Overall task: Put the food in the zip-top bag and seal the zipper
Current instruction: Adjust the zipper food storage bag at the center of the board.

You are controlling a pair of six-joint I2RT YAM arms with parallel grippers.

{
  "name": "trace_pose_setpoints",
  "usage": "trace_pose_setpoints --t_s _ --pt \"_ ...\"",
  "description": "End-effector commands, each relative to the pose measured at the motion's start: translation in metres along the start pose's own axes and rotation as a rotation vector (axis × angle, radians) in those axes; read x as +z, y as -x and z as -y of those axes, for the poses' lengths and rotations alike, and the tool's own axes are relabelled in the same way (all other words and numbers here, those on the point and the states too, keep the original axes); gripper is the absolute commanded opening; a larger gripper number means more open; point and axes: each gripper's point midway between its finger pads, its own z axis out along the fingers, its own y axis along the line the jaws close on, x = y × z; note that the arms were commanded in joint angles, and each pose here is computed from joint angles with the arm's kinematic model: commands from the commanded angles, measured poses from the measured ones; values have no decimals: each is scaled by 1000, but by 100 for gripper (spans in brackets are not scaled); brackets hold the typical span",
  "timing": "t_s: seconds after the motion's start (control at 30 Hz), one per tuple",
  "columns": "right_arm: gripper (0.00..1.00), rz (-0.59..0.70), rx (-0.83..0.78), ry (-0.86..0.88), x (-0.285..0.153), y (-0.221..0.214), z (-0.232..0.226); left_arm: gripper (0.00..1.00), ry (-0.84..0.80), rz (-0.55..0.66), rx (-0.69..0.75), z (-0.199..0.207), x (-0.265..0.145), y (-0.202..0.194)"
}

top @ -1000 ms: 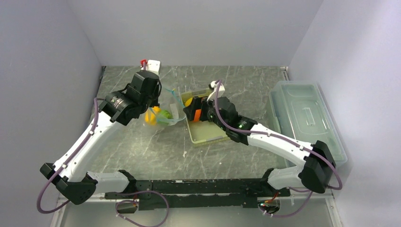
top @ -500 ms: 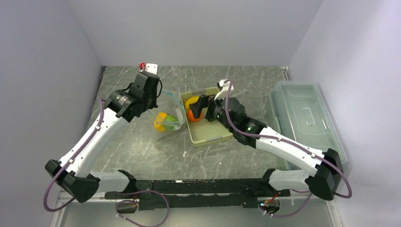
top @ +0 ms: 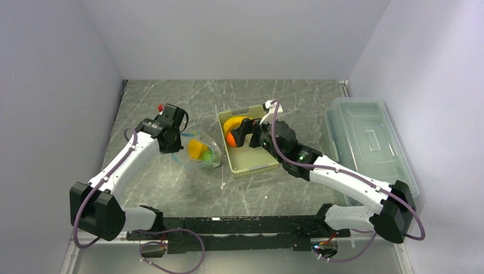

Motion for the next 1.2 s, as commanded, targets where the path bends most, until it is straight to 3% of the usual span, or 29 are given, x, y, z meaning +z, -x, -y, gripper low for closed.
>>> trace_pose_setpoints --t_s 0.0,0.3,0.4,0.6,0.7,0.87,0.93,1.17 --pt "100 52 0 17 -7 17 -3 0 -110 159 -44 16 -45 55" --pt "100 72 0 23 -13 24 -4 0 -233 467 22 13 -160 141" --pt "100 75 1 25 -12 25 -4 0 -236 484 35 10 -176 147" --pt "100 74 -5 24 -10 26 -5 0 -248 397 51 19 -144 124" --pt "100 61 -9 21 -7 22 -5 0 -293 282 43 35 -105 94" --pt "100 52 -3 17 -5 15 -2 0 -216 70 15 37 -26 30" --pt "100 50 -4 11 -5 14 -1 0 -190 -4 5 36 -12 13" --pt "100 59 -3 11 -6 16 0 0 -240 129 7 38 -48 50"
